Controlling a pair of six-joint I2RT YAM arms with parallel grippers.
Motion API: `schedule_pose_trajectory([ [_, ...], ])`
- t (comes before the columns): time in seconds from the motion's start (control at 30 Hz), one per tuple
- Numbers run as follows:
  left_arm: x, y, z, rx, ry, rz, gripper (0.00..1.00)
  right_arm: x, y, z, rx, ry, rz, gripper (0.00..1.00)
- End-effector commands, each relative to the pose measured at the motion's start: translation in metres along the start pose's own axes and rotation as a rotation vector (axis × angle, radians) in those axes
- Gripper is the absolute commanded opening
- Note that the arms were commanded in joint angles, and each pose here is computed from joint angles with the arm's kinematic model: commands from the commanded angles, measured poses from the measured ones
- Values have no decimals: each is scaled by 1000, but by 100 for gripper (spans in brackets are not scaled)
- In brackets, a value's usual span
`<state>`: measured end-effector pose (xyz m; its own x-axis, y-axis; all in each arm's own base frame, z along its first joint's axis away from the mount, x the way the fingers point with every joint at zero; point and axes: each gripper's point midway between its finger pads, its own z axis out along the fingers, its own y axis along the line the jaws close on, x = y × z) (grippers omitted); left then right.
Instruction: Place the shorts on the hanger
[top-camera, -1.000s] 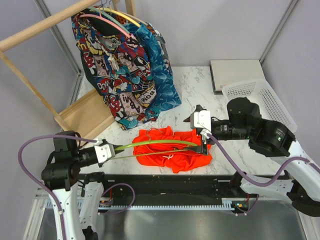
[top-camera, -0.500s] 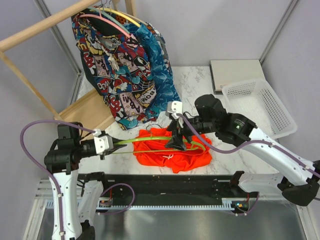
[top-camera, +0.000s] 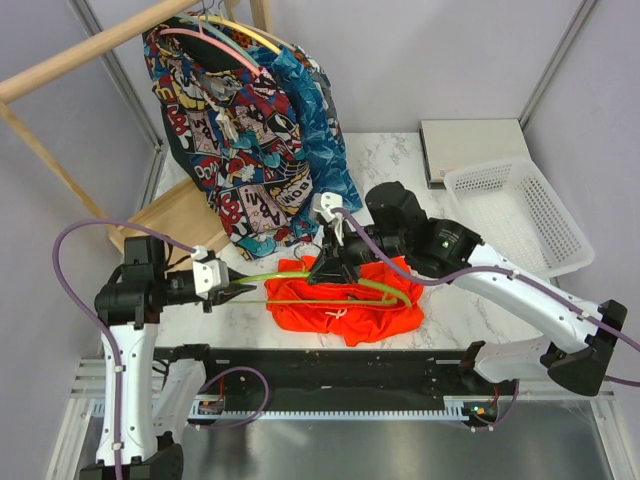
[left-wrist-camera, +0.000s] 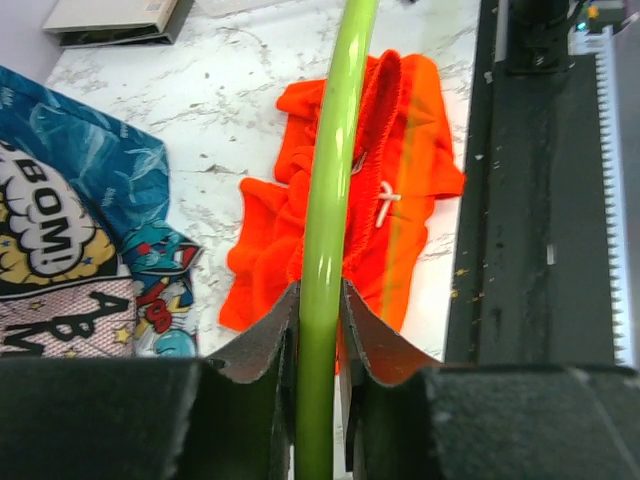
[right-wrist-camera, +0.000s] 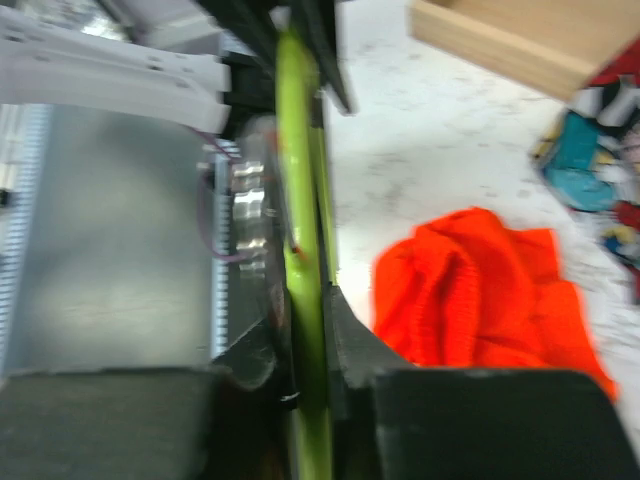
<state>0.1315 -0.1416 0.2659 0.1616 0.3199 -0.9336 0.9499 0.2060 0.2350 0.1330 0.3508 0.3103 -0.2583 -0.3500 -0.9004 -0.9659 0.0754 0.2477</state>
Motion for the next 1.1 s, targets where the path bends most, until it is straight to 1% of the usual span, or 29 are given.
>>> schedule_pose_trajectory([
  [0.0,-10,5,6,28,-58,22,29,-30,4,0,-11,-72,-42,0],
  [0.1,-9,12,7,23,-54,-51,39,-18,-3,-8,48,-33,-63,0],
  [0.13,-9,16,8,17,-55,-60,42,-12,-4,-15,64,-14,-102,0],
  [0.17,-10,18,8,14,-55,-99,49,-5,-5,-19,78,6,-120,0],
  [0.23,-11,22,9,22,-63,-133,53,8,-10,-33,131,46,-176,0],
  [0.3,-16,23,9,29,-78,-144,59,22,-18,-44,168,79,-197,0],
  [0.33,-17,26,10,30,-79,-151,61,27,-21,-57,207,98,-250,0],
  [0.4,-15,28,11,34,-73,-190,73,36,-26,-71,255,134,-290,0],
  [0.47,-5,33,14,42,-52,-220,79,43,-35,-93,335,192,-331,0],
  [0.5,6,36,16,35,-6,-230,81,44,-34,-99,331,215,-366,0],
  [0.53,19,38,21,48,34,-257,84,58,-29,-110,309,278,-376,0],
  [0.57,22,31,31,96,66,-243,85,57,-27,-116,297,294,-418,0],
  [0.6,40,35,35,72,158,-236,86,61,-25,-120,294,309,-416,0],
  [0.63,48,36,40,70,199,-233,87,69,-21,-125,279,341,-404,0],
  [0.67,58,23,50,102,237,-255,86,73,-17,-126,257,351,-403,0],
  [0.7,64,38,55,41,264,-193,86,77,-15,-128,252,364,-390,0],
  [0.8,79,34,68,38,294,-147,84,88,-16,-132,266,385,-364,0],
  [0.83,82,35,72,47,291,-114,83,89,-17,-134,280,388,-358,0],
  [0.87,83,34,74,65,286,-97,80,92,-19,-134,284,395,-351,0],
  [0.9,83,31,77,97,272,-85,79,92,-19,-135,289,395,-346,0],
  [0.93,86,29,79,121,266,-37,79,93,-19,-134,294,391,-336,0],
  [1.03,91,20,82,179,237,47,78,98,-23,-131,304,397,-303,0],
  [1.07,92,18,84,203,227,120,76,102,-24,-130,307,404,-294,0],
])
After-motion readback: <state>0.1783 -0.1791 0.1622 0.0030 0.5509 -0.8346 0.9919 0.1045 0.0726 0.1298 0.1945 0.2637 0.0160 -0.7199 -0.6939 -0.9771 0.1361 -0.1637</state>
